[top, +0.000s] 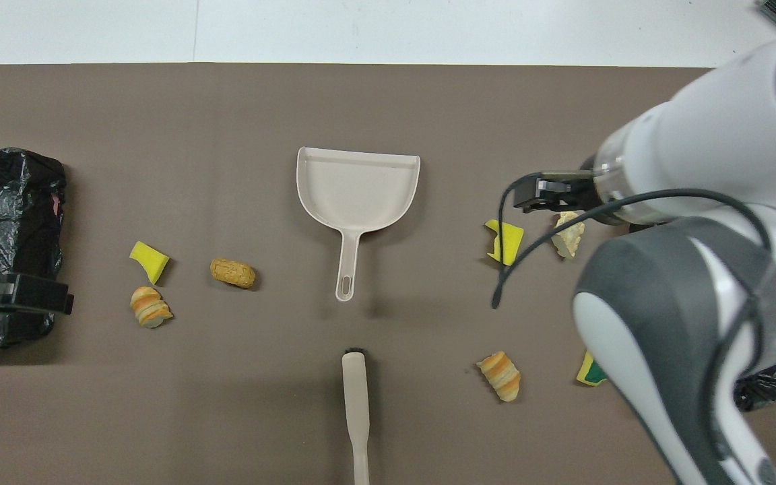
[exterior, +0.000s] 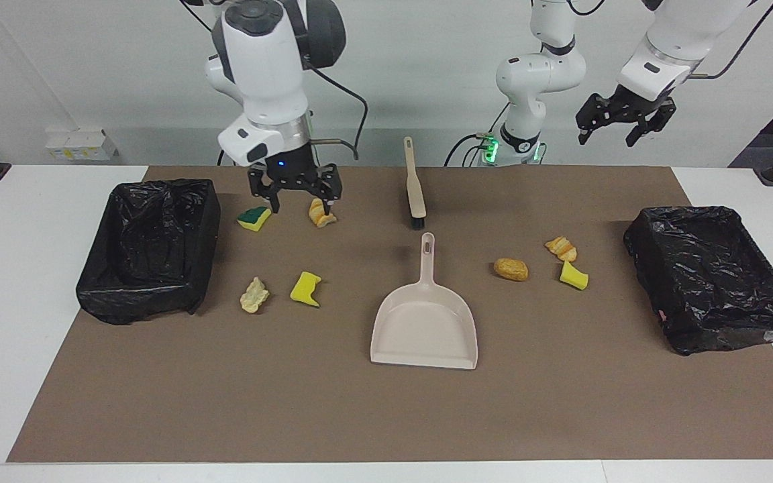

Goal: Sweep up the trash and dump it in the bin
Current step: 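Reach the right gripper to the beige dustpan handle and grasp it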

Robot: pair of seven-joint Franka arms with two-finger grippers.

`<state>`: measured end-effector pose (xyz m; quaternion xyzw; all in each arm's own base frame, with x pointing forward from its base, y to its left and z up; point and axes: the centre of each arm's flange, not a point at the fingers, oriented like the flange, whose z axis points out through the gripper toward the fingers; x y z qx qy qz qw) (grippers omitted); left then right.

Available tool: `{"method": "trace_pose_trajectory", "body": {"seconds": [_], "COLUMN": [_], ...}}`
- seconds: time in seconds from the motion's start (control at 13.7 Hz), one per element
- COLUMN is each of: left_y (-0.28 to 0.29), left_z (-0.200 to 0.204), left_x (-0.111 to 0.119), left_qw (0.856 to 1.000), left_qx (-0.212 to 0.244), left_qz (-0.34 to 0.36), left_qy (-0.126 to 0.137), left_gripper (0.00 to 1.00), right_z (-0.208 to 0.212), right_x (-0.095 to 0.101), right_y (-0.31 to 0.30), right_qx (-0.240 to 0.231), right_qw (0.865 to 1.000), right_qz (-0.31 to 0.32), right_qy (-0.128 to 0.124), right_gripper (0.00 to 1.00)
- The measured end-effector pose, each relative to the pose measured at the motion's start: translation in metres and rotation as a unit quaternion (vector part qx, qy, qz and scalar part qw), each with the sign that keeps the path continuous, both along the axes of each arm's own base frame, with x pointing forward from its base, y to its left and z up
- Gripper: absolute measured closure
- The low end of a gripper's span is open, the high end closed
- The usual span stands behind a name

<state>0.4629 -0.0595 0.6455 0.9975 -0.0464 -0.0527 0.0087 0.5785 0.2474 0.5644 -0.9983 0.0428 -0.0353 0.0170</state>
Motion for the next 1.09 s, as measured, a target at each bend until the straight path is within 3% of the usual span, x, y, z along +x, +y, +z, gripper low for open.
{"method": "trace_pose_trajectory", "body": {"seconds": [0.51,0.8,1.09], "left_y": [0.000,0.000,0.000], "left_z": [-0.001,-0.001,-0.001], "left_x": [-0.003,-0.002,-0.002], "left_qw": [1.000,1.000,1.000], "left_qx": [0.001,0.001,0.001], "left_qz": [0.000,0.000,0.000], "left_qy": [0.001,0.001,0.001], "left_gripper": [0.00,0.00,0.00], "right_z": [-0.077,-0.135,-0.183], "right_x": [0.007,-0.014,-0.040], "right_y": [0.103,0.167,0.214], "right_qx": [0.026,0.023,-0.001], "right_qw": [0.998,0.998,0.997], "right_qz": [0.043,0.059,0.074], "right_qy": [-0.022,-0.008,-0.013], "right_gripper": [0.00,0.00,0.01]}}
